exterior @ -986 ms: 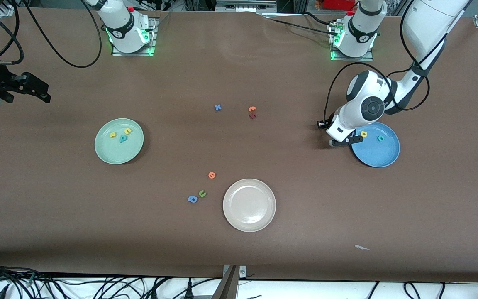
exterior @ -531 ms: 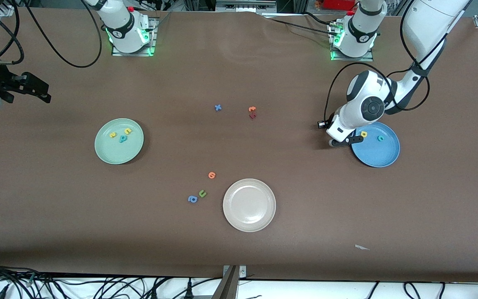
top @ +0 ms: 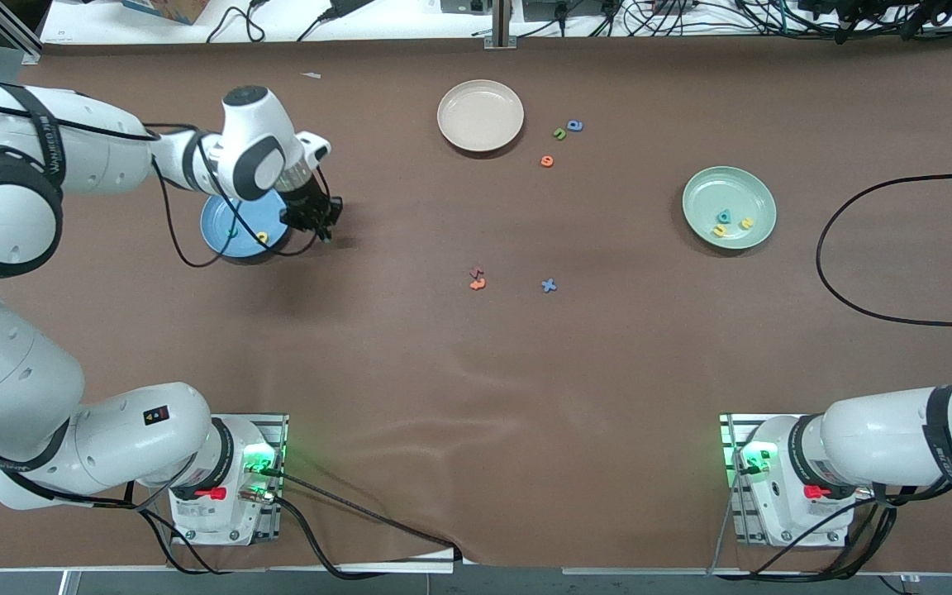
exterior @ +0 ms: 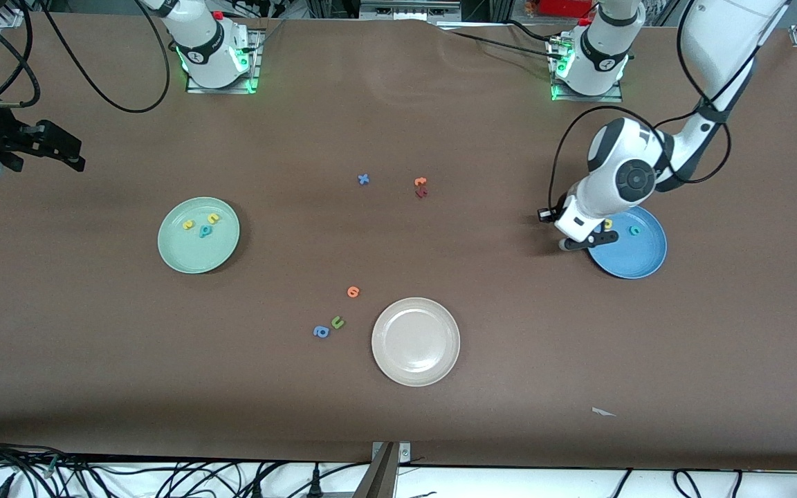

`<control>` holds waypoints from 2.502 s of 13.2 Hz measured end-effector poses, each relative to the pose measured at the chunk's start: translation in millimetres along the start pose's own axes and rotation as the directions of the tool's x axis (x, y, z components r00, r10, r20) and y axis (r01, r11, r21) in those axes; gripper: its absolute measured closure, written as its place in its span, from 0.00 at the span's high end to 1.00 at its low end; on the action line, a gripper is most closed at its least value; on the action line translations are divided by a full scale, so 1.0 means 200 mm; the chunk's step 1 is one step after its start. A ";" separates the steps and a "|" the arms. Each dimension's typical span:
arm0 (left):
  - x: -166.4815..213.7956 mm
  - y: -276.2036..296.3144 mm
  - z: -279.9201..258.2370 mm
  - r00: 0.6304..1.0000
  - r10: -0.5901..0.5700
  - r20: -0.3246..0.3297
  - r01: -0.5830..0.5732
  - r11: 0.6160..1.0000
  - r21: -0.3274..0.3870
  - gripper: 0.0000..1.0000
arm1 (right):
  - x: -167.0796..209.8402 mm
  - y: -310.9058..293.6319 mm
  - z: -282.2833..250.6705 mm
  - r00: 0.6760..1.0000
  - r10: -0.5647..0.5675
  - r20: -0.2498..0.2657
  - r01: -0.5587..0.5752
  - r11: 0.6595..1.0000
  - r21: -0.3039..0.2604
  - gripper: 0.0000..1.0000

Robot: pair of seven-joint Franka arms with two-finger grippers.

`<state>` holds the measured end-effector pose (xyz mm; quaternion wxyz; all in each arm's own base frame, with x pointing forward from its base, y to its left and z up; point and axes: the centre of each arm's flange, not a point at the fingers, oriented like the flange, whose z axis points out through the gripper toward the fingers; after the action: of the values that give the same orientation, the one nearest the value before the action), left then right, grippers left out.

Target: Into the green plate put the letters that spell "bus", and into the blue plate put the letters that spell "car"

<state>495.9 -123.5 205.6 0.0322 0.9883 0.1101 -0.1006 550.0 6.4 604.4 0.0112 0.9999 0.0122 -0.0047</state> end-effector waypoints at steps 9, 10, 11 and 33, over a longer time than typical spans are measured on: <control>0.35 -0.68 -0.44 1.000 0.029 0.010 -0.029 1.000 0.000 0.10 | 0.00 0.00 0.00 1.000 0.000 0.000 0.000 1.000 0.000 1.00; 0.38 -0.73 -0.43 1.000 0.029 0.011 -0.029 1.000 -0.013 0.10 | 0.00 0.00 0.00 1.000 0.000 0.000 0.000 1.000 0.000 1.00; 0.41 -0.76 -0.42 0.999 0.038 0.012 -0.038 0.999 -0.013 0.10 | 0.00 0.00 0.00 1.000 0.000 0.000 0.000 1.000 0.000 1.00; 0.56 -0.86 -1.72 0.994 -0.001 -0.112 0.009 0.998 0.068 1.00 | 0.00 -0.01 0.00 1.000 -0.003 0.003 0.003 1.000 0.000 1.00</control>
<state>630.3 96.6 511.3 -0.0080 0.9926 0.1109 -0.0490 550.4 7.8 604.0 0.0112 0.9998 0.0134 -0.0063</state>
